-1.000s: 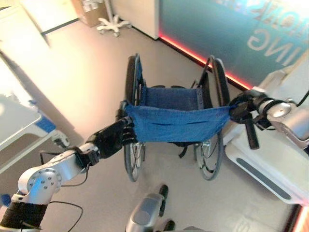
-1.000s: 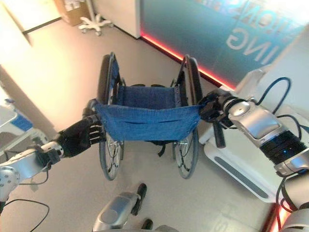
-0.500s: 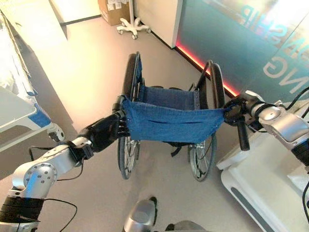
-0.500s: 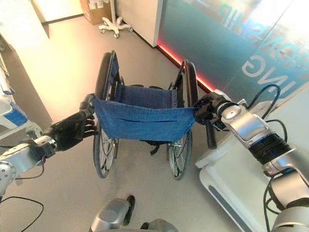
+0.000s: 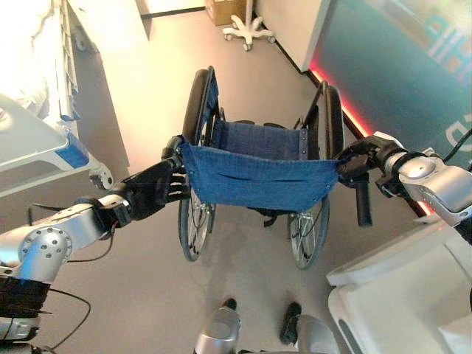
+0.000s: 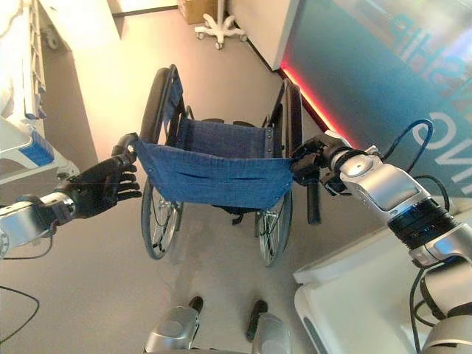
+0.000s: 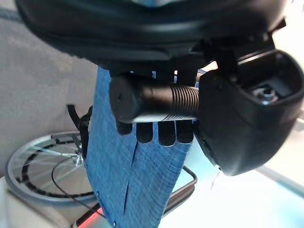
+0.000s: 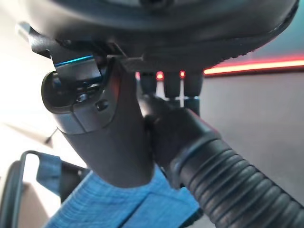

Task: Push the wheelchair next to the bed

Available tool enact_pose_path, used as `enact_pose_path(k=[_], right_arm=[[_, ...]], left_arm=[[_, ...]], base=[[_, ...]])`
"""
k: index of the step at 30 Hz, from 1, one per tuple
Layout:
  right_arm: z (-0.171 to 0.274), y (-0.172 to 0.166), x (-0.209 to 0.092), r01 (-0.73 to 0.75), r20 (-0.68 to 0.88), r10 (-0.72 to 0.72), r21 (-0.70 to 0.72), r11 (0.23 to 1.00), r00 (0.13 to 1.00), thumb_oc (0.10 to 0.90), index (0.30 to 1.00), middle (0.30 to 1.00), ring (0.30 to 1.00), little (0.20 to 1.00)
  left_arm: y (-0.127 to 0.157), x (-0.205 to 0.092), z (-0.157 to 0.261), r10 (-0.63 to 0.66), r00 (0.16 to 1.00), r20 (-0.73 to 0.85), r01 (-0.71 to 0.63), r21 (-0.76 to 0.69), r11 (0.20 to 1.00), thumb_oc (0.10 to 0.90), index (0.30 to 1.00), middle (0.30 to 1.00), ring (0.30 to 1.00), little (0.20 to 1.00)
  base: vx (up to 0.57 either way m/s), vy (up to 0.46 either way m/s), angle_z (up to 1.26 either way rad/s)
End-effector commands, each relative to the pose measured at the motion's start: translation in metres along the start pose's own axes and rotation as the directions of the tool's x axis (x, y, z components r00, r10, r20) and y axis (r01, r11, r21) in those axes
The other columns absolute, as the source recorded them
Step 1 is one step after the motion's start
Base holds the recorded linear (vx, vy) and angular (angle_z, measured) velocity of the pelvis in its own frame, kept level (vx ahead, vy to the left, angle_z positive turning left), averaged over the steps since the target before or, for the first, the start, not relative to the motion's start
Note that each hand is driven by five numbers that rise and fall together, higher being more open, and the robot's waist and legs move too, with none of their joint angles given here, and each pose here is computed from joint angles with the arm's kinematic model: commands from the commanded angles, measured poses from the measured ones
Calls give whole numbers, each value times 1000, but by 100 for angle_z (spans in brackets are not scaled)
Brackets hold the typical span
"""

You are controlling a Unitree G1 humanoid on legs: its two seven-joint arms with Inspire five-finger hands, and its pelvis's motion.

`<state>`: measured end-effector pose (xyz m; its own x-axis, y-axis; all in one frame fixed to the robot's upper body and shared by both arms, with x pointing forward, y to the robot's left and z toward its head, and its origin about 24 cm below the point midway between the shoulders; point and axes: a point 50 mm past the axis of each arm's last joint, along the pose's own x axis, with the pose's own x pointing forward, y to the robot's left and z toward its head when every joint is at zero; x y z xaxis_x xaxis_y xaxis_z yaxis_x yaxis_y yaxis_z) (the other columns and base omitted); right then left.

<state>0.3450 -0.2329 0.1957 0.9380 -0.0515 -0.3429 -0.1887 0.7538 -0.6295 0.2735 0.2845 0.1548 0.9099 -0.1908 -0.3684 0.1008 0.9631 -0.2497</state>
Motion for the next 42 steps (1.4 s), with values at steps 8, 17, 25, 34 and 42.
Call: enact_pose_path(k=[8, 17, 25, 34, 42], right_arm=[[79, -13, -24, -35, 351, 44, -33, 999, 935, 400, 300, 300, 300, 300], [66, -4, -15, -41, 305, 44, -18, 999, 951, 400, 300, 300, 300, 300], [48, -3, -11, -24, 288, 30, -25, 999, 957, 400, 300, 300, 300, 300], [41, -10, -9, -10, 299, -2, 36, 999, 954, 400, 300, 300, 300, 300], [34, -18, -13, 1, 265, -6, 19, 1000, 964, 400, 300, 300, 300, 300]], left_arm=[[-29, -10, 46, -37, 963, 268, 37, 7, 999, 400, 300, 300, 300, 300], [-31, 2, 27, -80, 972, 219, 76, 25, 997, 400, 300, 300, 300, 300], [-29, -1, 25, -104, 967, 231, 104, 12, 995, 400, 300, 300, 300, 300], [-26, -1, 59, -86, 967, 239, 75, 56, 996, 400, 300, 300, 300, 300], [-22, -3, 61, -95, 967, 236, 89, 36, 995, 400, 300, 300, 300, 300]], base=[[306, -245, 26], [383, 37, 37], [434, 166, -30], [364, 178, 16], [322, -5, 10]])
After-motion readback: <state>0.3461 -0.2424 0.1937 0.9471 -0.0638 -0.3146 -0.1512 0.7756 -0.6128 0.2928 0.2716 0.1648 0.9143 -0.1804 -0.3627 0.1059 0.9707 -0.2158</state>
